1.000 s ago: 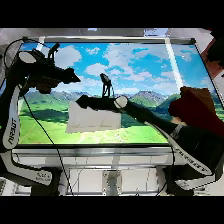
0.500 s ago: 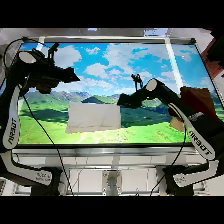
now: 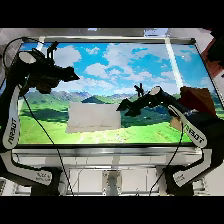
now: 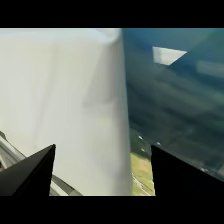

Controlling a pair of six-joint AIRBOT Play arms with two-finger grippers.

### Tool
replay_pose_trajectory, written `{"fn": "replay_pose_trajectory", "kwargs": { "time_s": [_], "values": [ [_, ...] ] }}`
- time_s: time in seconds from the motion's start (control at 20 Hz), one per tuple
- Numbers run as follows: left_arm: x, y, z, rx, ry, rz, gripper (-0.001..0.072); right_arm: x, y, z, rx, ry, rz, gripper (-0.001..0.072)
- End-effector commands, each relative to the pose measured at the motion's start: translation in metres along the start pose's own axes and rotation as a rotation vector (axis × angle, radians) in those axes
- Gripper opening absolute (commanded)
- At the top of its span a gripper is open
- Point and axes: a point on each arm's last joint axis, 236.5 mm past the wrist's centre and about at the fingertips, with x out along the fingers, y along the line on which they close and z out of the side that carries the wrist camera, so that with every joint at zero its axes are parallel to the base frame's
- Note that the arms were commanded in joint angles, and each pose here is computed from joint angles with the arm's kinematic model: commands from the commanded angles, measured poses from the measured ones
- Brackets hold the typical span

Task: Fold the shirts.

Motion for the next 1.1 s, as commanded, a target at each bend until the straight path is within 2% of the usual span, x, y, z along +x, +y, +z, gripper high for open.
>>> {"fn": "replay_pose_trajectory", "kwargs": {
  "time_s": [0.0, 0.25, 0.3, 0.4, 0.5, 0.55, 0.7, 0.85, 1.05],
  "values": [
    [0.000, 0.000, 0.001, 0.022, -0.003, 0.002, 0.0014, 0.027, 0.017, -0.005, 0.014, 0.021, 0.088, 0.0675],
    [0.000, 0.000, 0.000, 0.022, -0.002, 0.001, 0.0014, 0.065, 0.033, -0.047, 0.004, 0.153, 0.106, 0.0673],
    [0.000, 0.000, 0.000, 0.022, 0.002, 0.000, 0.0014, 0.071, 0.036, -0.055, -0.001, 0.172, 0.106, 0.0646],
    [0.000, -0.001, -0.002, 0.023, 0.009, -0.003, 0.0014, 0.075, 0.048, -0.059, -0.004, 0.176, 0.142, 0.0455],
    [0.000, -0.001, -0.002, 0.022, 0.009, -0.003, 0.0014, 0.071, 0.064, -0.052, -0.008, 0.149, 0.217, 0.0193],
    [0.000, -0.001, -0.002, 0.022, 0.010, -0.003, 0.0014, 0.067, 0.073, -0.045, -0.017, 0.125, 0.263, 0.0031],
    [0.000, -0.001, -0.003, 0.022, 0.013, -0.004, 0.0014, 0.045, 0.100, -0.021, -0.058, 0.040, 0.387, 0.0032],
    [0.000, -0.001, -0.003, 0.022, 0.013, -0.005, 0.0014, 0.010, 0.105, 0.012, -0.087, -0.063, 0.397, 0.0031],
    [0.000, -0.002, -0.005, 0.022, 0.019, -0.007, 0.0014, -0.074, 0.084, 0.077, -0.070, -0.321, 0.364, 0.0030]
  ]
}}
